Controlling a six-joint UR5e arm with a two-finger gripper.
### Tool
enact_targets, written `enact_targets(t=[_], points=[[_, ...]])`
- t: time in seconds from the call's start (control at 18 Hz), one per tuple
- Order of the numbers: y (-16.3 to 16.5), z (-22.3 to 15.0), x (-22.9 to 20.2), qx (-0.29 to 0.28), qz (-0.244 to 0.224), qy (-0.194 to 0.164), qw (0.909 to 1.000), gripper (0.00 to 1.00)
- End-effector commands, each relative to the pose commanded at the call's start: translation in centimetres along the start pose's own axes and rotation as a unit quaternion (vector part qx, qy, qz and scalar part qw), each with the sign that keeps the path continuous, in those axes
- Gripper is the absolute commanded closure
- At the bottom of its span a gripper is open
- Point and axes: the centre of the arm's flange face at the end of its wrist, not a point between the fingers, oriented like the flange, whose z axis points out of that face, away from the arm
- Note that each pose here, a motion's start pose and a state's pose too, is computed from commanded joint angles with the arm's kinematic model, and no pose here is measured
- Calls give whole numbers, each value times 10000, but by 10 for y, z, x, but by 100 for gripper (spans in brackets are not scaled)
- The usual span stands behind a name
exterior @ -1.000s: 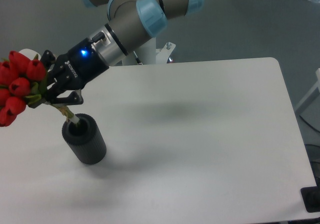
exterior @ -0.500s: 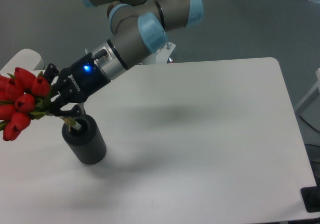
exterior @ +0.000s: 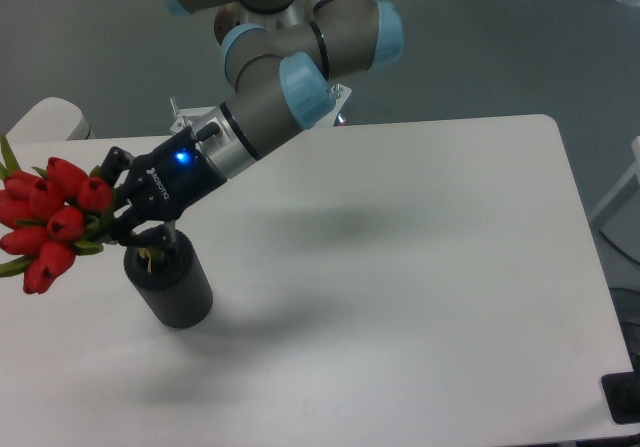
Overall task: Insert the flowers into the vase
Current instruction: 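Lower the tulip stems into the vase while tilting the bunch upright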
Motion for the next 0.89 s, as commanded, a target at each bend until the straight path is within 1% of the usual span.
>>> enact_targets(t=[0.17, 0.44, 0.67, 0.89], points=[[12, 3, -2, -29, -79, 29, 10000, 75], [28, 7, -6, -46, 70, 65, 9999, 75], [35, 9, -8, -58, 19, 82, 9999, 73], [50, 9, -9, -74, 44, 91, 9999, 72]])
